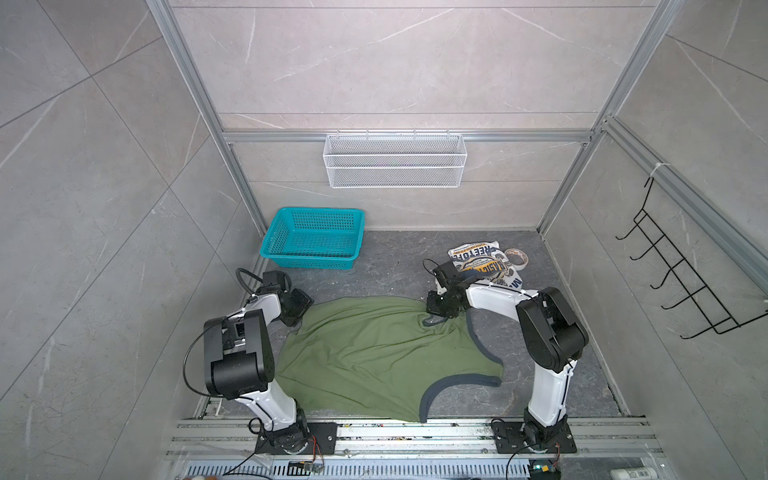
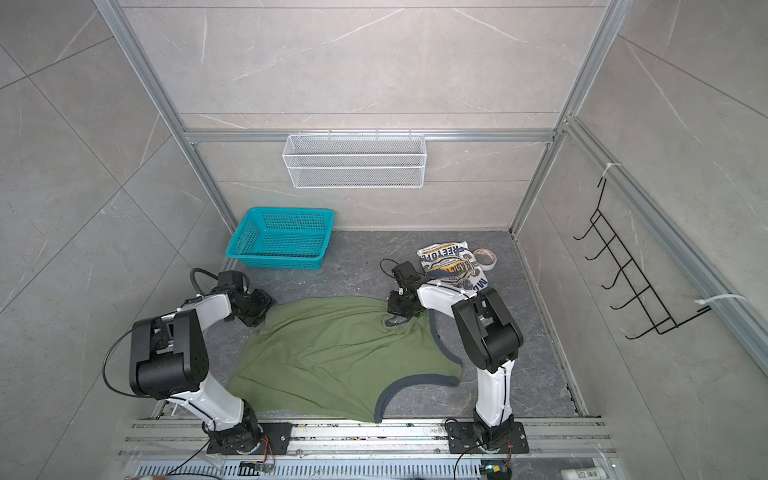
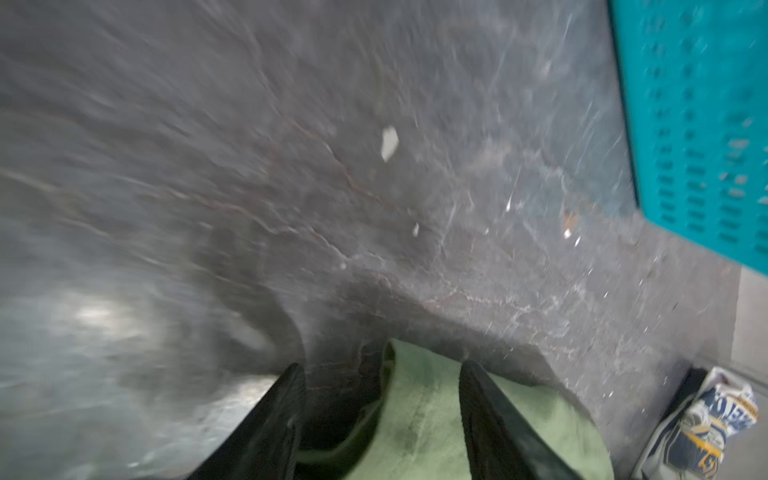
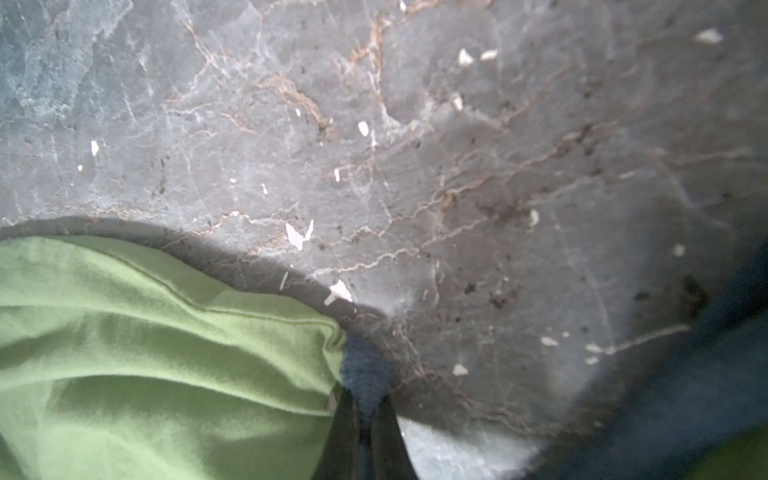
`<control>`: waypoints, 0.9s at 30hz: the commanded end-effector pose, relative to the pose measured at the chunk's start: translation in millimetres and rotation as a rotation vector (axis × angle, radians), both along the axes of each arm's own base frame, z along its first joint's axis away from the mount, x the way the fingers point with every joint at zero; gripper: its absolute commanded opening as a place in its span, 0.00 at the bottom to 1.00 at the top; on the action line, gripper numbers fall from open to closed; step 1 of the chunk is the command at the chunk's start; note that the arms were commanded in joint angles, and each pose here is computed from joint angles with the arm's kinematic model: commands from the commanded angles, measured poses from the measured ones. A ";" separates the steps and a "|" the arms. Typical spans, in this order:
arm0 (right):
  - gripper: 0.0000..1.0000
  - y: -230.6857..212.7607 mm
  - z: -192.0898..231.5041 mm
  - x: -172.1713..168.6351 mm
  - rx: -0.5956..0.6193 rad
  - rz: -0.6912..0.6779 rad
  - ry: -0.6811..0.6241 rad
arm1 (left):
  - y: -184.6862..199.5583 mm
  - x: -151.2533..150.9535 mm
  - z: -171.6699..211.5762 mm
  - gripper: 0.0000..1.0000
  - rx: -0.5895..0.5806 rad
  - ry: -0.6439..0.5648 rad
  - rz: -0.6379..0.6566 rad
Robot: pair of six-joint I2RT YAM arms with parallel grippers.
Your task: Fold and stack the tank tops
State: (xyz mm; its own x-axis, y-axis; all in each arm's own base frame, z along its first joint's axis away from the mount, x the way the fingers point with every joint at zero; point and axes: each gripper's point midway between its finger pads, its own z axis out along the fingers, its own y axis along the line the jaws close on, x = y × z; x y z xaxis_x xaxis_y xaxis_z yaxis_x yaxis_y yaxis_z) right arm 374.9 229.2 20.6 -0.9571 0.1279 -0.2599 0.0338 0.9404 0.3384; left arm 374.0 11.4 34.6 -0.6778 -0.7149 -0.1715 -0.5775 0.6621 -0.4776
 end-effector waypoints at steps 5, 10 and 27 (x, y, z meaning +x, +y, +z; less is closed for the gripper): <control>0.02 -2.2 -1.0 -1.3 -0.033 0.013 -0.008 | -58.2 -16.4 19.9 0.47 -0.019 -0.050 -0.186; 0.02 -4.6 0.6 -2.8 -0.038 0.012 -0.011 | -82.1 -73.0 25.4 0.37 0.102 -0.065 -0.241; 0.02 -9.7 -2.2 -7.7 -0.054 0.007 -0.004 | -59.2 -87.6 102.8 0.56 0.209 -0.212 -0.198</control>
State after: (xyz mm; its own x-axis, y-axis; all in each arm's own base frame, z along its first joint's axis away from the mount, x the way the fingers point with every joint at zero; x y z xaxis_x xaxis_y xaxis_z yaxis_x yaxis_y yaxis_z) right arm 374.8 225.7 19.5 -0.9544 0.1261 -0.2707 0.0346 0.9470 0.3193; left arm 260.9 -73.2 109.5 -0.7896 -0.4932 -0.3650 -0.3087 0.8334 -0.4584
